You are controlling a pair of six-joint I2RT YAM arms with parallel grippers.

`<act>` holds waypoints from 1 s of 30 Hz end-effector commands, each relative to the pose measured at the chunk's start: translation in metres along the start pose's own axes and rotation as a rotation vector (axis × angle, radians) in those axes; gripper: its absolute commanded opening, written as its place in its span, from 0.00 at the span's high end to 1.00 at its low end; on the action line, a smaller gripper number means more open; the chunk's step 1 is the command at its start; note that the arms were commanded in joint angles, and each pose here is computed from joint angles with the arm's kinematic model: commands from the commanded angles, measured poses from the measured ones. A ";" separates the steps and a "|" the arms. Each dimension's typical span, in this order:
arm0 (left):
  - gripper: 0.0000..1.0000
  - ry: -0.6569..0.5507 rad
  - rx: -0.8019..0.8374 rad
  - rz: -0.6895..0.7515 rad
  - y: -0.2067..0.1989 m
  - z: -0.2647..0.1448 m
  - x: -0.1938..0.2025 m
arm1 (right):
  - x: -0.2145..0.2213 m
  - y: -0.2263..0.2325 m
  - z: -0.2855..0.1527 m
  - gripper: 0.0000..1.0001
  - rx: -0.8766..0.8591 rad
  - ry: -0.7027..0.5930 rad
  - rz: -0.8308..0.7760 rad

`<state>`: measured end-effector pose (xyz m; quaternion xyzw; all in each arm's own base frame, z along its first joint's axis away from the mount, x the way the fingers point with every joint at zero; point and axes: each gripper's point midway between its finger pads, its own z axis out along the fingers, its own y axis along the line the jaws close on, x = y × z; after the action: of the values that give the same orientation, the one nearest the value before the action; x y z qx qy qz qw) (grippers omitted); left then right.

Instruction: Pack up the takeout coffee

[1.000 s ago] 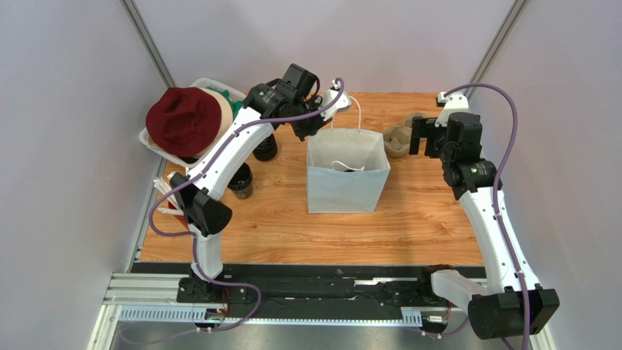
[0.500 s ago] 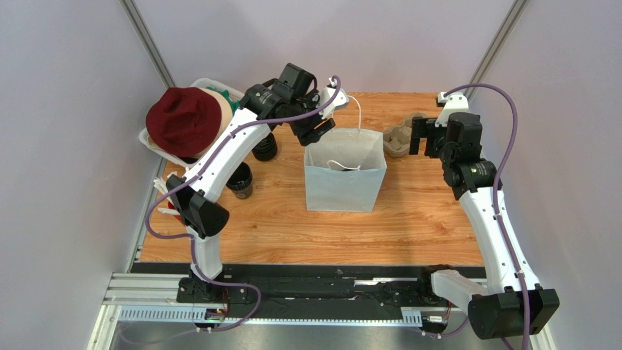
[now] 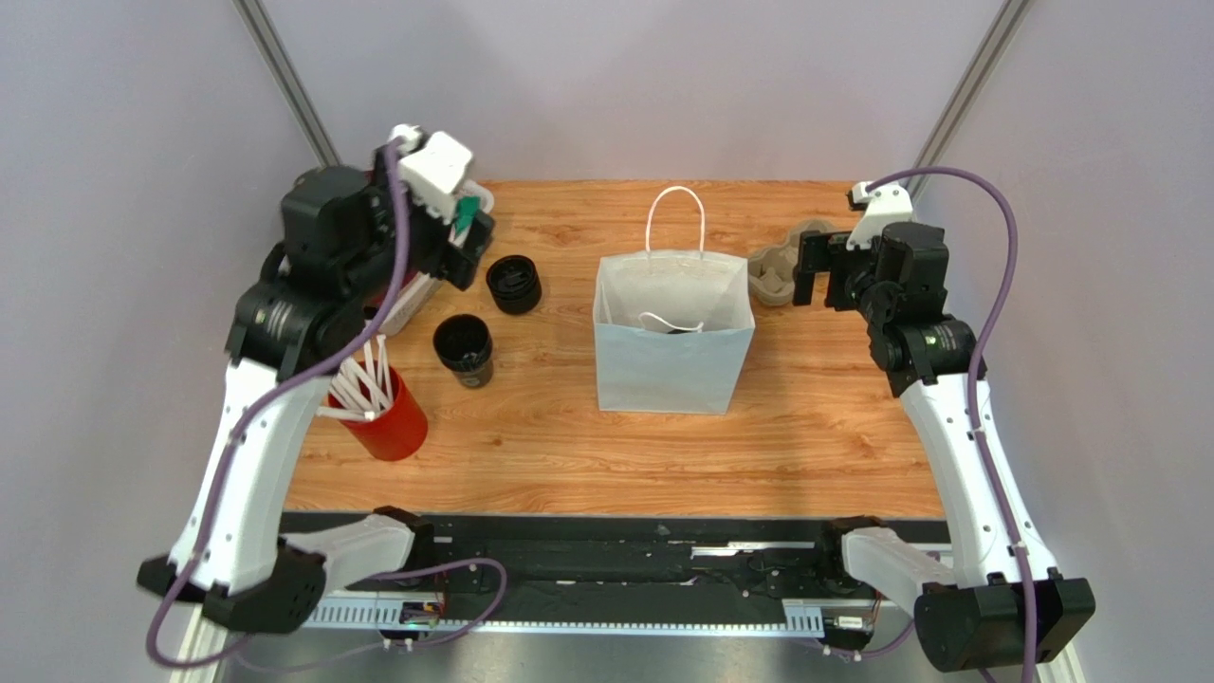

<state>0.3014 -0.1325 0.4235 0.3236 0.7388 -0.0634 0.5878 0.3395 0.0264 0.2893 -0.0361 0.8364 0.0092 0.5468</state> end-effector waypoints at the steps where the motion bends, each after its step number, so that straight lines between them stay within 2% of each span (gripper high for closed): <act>1: 0.05 -0.152 -0.266 -0.128 0.036 -0.028 0.000 | -0.031 0.026 -0.028 0.01 -0.163 -0.121 -0.019; 8: 0.05 -0.153 -0.280 -0.051 0.029 -0.077 0.010 | -0.070 0.080 -0.112 0.01 -0.504 -0.294 -0.138; 11: 0.05 -0.170 -0.324 -0.033 0.036 -0.099 0.002 | -0.076 0.091 -0.138 0.01 -0.586 -0.284 -0.165; 16: 0.04 -0.215 -0.548 -0.026 0.072 -0.148 -0.018 | -0.120 0.071 -0.178 0.01 -0.454 -0.407 -0.174; 18: 0.04 -0.227 -0.612 -0.030 0.080 -0.164 -0.022 | -0.136 0.049 -0.180 0.01 -0.323 -0.445 -0.152; 23: 0.04 -0.223 -0.631 -0.042 0.086 -0.177 -0.033 | -0.163 0.010 -0.189 0.01 -0.096 -0.523 -0.101; 30: 0.04 -0.238 -0.544 -0.102 0.077 -0.169 -0.045 | -0.165 0.006 -0.182 0.01 -0.073 -0.528 -0.087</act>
<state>0.1971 -0.0015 0.5498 0.1025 0.6447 0.0909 0.7520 0.2310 0.0422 0.5056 -0.1139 0.6695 0.0472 0.7325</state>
